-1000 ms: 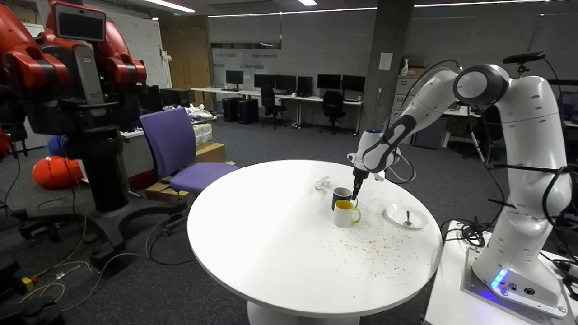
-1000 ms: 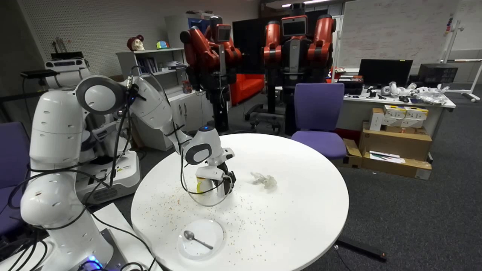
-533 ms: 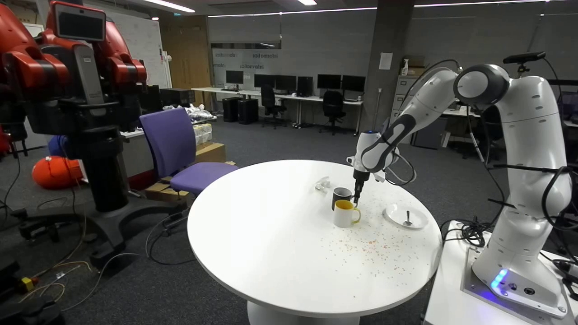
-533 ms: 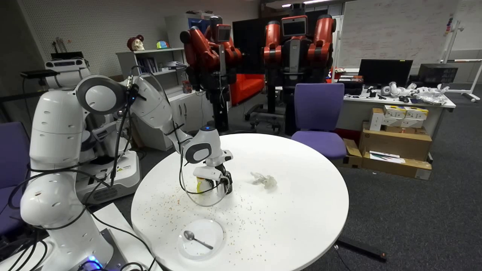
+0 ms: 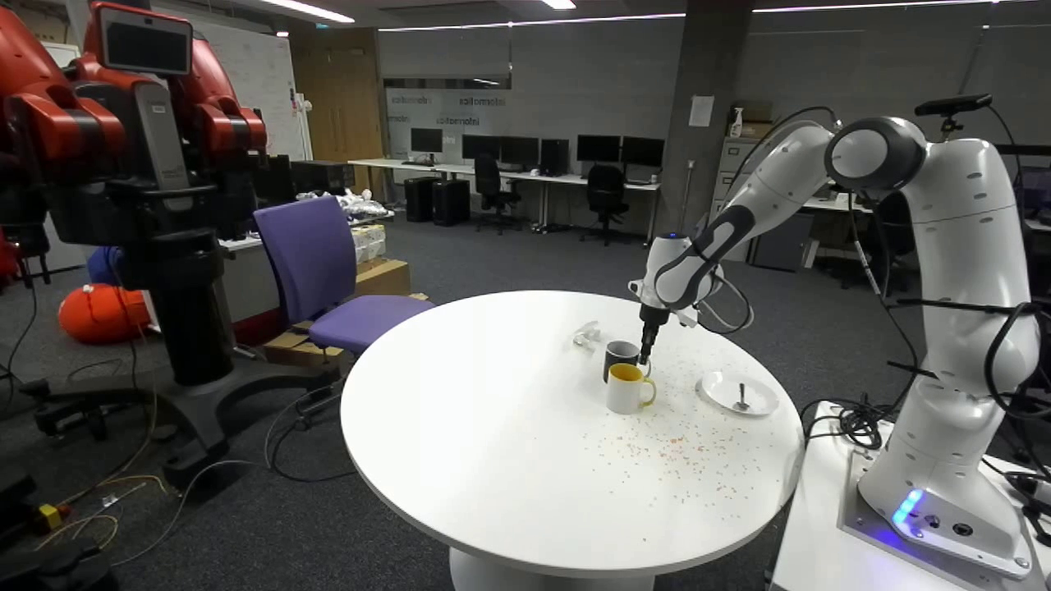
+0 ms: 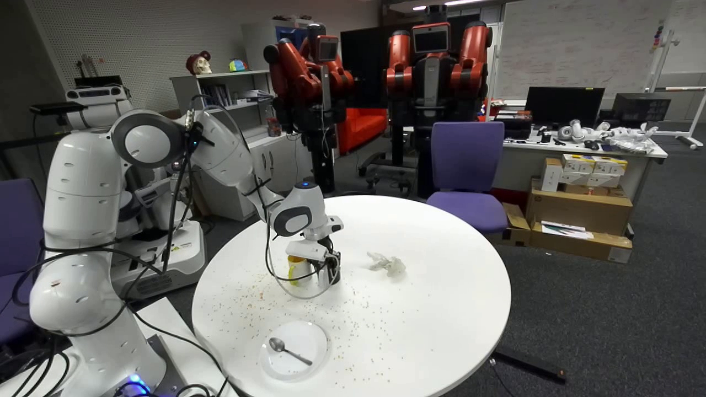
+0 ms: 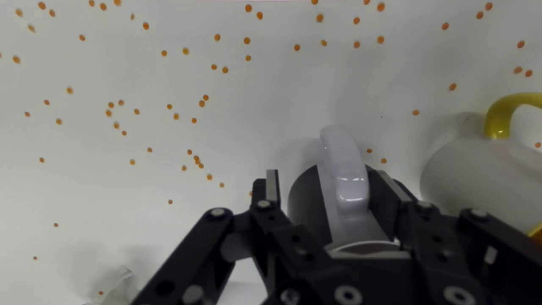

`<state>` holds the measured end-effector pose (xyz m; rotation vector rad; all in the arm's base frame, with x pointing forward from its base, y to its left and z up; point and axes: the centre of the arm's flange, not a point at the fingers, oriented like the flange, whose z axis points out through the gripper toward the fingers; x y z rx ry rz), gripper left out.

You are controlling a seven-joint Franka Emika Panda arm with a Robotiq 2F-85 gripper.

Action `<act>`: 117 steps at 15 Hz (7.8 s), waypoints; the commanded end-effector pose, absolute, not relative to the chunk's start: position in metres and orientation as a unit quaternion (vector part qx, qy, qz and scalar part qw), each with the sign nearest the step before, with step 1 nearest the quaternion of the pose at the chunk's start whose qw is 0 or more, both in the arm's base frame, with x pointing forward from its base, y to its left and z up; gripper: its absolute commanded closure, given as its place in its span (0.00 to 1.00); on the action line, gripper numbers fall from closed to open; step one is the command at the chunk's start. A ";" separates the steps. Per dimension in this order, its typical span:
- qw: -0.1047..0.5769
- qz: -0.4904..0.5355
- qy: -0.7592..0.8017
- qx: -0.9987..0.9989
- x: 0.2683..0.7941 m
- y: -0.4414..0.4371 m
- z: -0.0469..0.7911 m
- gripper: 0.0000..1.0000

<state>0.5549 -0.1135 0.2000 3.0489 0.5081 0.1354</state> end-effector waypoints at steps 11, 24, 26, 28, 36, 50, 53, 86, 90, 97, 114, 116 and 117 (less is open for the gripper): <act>0.003 0.044 0.154 0.987 0.565 -0.105 0.205 0.69; 0.014 0.010 0.076 0.997 0.562 -0.106 0.210 0.95; 0.013 0.003 0.076 0.997 0.559 -0.109 0.214 0.95; 0.012 0.003 0.083 0.996 0.556 -0.113 0.220 0.95; 0.049 0.015 0.127 0.991 0.523 -0.114 0.269 0.95; 0.263 0.001 0.214 0.941 0.480 -0.079 0.345 0.95; 0.290 0.032 0.204 0.934 0.488 -0.062 0.344 0.95; 0.363 -0.061 0.230 0.901 0.485 0.050 0.326 0.95; 0.379 -0.095 0.259 0.884 0.490 0.052 0.329 0.95; 0.377 -0.148 0.332 0.852 0.502 0.062 0.319 0.95; 0.388 -0.269 0.440 0.764 0.535 0.082 0.325 0.95; 0.386 -0.279 0.447 0.757 0.534 0.083 0.324 0.95; 0.384 -0.286 0.452 0.752 0.533 0.084 0.323 0.95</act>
